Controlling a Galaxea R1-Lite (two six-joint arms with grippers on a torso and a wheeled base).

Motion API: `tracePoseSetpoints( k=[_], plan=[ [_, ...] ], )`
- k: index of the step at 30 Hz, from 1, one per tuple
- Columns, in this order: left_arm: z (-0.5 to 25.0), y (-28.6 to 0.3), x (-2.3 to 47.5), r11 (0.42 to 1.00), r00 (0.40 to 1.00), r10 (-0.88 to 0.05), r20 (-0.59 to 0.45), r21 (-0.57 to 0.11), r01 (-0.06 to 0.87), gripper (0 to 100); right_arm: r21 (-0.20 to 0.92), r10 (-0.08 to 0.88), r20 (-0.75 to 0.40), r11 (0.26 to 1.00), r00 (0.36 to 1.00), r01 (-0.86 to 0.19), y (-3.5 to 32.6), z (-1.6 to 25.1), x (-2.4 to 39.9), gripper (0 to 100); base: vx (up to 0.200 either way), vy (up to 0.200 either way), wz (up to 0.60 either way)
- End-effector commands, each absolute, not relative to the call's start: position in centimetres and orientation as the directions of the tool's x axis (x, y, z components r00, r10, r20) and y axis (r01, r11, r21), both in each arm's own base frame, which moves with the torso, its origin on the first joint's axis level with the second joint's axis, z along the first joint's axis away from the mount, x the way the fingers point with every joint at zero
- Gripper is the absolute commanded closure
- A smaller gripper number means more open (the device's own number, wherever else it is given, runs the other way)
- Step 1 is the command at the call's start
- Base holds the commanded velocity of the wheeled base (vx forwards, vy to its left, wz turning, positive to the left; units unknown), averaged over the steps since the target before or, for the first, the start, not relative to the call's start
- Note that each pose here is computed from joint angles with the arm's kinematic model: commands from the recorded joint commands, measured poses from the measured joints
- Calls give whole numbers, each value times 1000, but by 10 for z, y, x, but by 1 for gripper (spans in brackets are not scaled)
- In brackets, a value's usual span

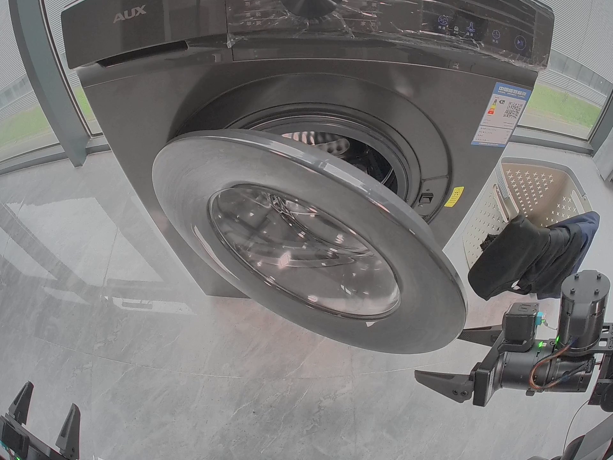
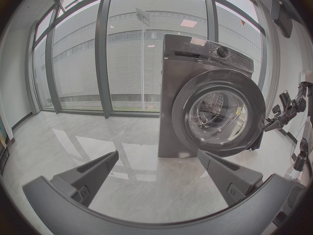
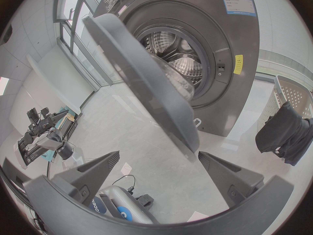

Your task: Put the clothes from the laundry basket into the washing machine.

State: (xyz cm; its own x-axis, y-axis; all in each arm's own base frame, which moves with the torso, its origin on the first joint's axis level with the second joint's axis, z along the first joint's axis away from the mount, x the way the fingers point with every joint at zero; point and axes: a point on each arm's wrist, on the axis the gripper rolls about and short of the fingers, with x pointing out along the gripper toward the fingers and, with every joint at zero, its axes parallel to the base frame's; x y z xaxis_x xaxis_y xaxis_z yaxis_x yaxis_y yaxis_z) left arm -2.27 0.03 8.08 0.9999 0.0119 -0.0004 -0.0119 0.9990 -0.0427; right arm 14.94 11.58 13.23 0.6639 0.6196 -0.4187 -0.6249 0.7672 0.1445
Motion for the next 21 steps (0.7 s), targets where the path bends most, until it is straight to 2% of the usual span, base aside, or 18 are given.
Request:
tracePoseSetpoints(
  k=[1,9,10,15,21],
  plan=[
    [76,0,-22,999,1000,12,-6,-43,-13,0,150,642,-402,750,653,-645,116,130,145,0,0,0,0],
    [76,0,-22,999,1000,12,-6,-43,-13,0,123,582,-395,800,710,-588,108,131,155,0,0,0,0],
    [76,0,-22,999,1000,12,-6,-41,-13,0,123,582,-393,800,712,-587,109,132,157,0,-200,0,0],
    [76,0,-22,999,1000,12,-6,-43,-13,0,126,588,-387,797,710,-591,116,135,167,0,-200,0,0],
    [76,0,-22,999,1000,12,-6,-43,-13,0,134,613,-390,776,687,-617,127,135,172,0,0,0,0]
  ],
)
